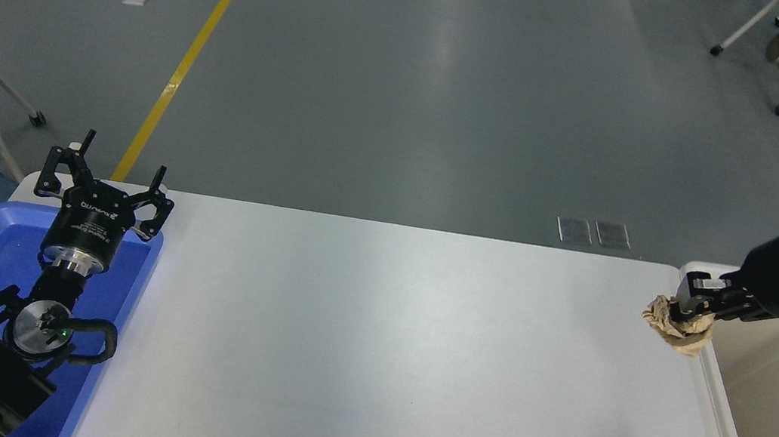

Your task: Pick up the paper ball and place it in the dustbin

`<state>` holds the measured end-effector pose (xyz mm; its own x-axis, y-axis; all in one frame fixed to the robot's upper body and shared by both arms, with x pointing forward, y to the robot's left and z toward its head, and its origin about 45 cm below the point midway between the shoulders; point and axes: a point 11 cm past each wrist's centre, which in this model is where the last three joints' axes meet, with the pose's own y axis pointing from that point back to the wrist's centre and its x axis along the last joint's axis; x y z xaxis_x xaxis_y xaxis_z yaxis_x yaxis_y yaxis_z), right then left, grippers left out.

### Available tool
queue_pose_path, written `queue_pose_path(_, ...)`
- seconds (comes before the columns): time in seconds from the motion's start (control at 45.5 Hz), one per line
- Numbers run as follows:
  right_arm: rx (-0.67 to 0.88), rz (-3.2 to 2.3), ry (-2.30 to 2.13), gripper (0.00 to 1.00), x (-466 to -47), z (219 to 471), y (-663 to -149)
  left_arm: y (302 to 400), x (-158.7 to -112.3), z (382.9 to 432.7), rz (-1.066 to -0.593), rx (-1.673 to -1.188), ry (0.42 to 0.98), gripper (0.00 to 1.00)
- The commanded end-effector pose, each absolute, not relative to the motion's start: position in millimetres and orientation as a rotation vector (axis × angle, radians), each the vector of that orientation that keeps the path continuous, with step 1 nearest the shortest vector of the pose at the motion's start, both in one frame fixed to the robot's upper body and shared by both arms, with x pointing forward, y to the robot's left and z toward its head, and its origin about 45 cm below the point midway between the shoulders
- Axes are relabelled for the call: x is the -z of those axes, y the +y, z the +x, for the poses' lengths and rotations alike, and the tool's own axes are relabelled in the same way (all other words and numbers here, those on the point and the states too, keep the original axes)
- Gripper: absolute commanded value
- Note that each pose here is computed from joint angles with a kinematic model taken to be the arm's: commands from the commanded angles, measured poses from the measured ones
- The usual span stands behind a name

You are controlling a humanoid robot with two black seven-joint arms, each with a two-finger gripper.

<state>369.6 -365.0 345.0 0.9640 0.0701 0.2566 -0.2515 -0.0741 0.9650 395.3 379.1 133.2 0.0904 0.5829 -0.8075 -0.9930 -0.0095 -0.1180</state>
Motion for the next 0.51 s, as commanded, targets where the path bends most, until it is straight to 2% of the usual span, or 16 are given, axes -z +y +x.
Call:
queue_pose_path(0.0,-0.304,1.585,-0.157,0.0,-413,356,-348,378.9,-133.1,395.2,-0.823,-1.392,0.647,1.0)
queue_pose_path(0.484,-0.356,1.562,-0.187,0.0,-433,359,-348,379.2,-132.8,395.0,-0.822,-1.393,0.647,1.0)
